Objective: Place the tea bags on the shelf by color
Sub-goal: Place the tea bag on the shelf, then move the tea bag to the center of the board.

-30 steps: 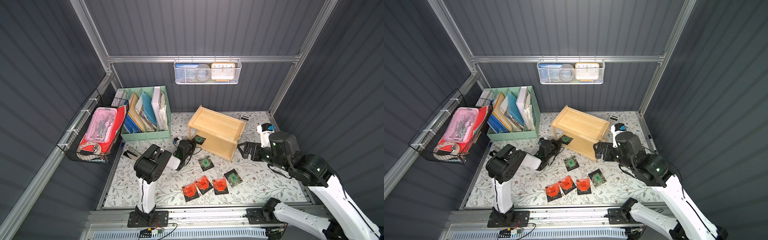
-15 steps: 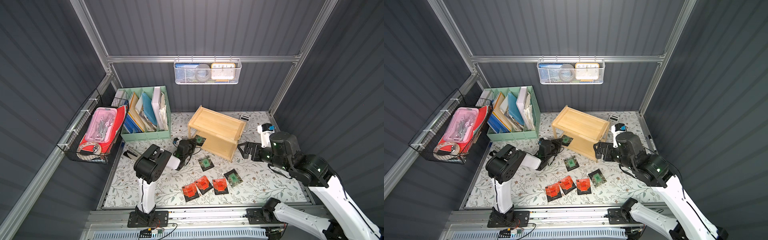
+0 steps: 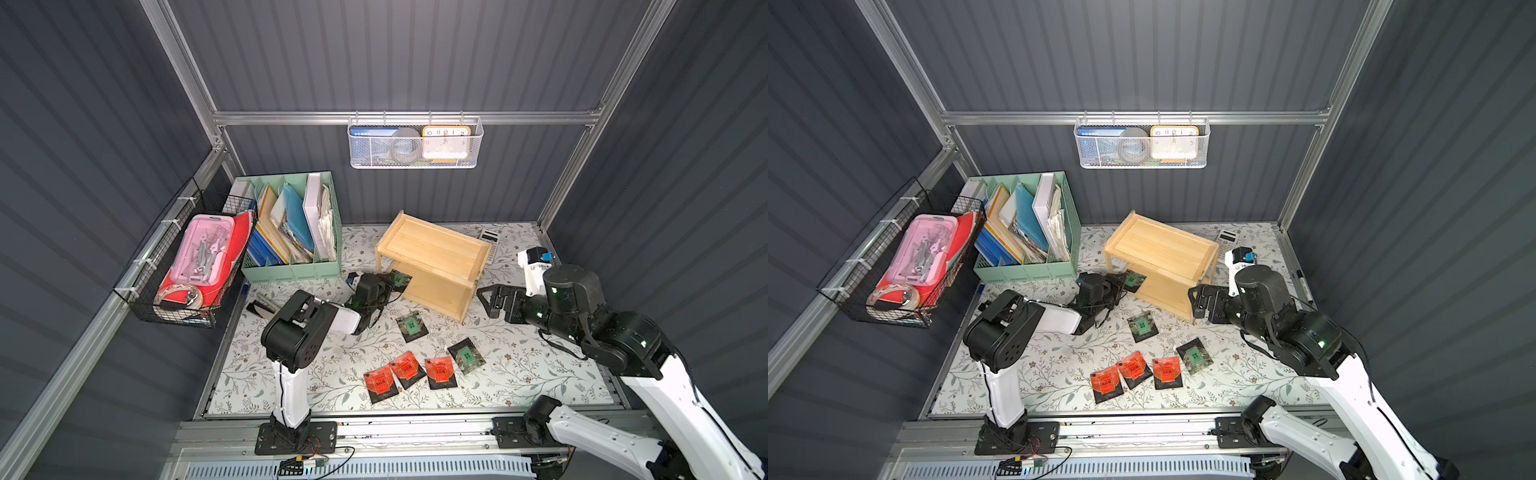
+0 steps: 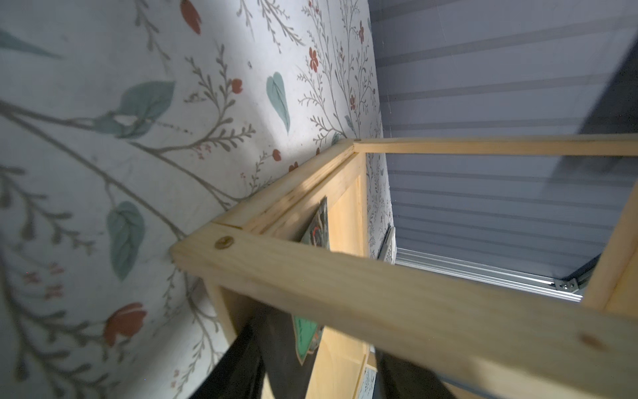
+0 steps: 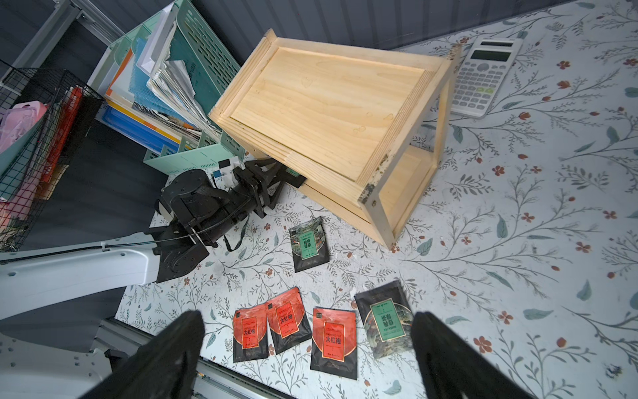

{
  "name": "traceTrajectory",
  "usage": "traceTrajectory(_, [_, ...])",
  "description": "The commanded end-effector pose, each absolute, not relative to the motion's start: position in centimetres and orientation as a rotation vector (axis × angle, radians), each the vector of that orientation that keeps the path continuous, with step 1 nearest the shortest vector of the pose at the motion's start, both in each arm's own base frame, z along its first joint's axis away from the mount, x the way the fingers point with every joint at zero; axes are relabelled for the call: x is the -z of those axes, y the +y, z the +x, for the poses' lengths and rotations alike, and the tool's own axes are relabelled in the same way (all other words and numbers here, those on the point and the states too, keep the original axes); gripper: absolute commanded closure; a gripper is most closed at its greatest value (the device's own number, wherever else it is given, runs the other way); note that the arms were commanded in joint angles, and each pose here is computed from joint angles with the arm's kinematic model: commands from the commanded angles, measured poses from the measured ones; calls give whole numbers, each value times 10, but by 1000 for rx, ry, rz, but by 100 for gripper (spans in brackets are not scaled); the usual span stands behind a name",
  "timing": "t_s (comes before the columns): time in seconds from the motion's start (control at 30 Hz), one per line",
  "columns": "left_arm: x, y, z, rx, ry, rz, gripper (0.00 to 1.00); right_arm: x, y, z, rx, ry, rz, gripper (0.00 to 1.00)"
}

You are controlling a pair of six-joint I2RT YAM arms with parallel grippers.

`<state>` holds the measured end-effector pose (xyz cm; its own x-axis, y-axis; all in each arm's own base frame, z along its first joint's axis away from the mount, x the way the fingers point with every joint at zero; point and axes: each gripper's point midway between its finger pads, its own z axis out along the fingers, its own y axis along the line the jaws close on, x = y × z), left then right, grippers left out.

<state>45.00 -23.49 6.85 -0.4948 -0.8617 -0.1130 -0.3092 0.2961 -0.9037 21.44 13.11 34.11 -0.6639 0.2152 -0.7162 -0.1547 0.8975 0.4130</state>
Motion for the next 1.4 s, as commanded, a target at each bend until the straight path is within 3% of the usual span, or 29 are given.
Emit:
traceTrajectory(0.0, [-71,-225,449,1102,1993,-1051,44,-346,129,212,-583,2212,52,1])
traceTrajectory(0.53, [-80,-214,444,1020,2060,-1045,35,-343,130,210,-593,2219,57,1])
traceTrajectory(0.97, [-103,-187,397,879,2160,-1029,24,-317,146,196,-666,2312,-55,2])
traceTrajectory(1.37, [-126,-177,343,836,2299,-966,0,-250,195,161,-971,2573,-218,13])
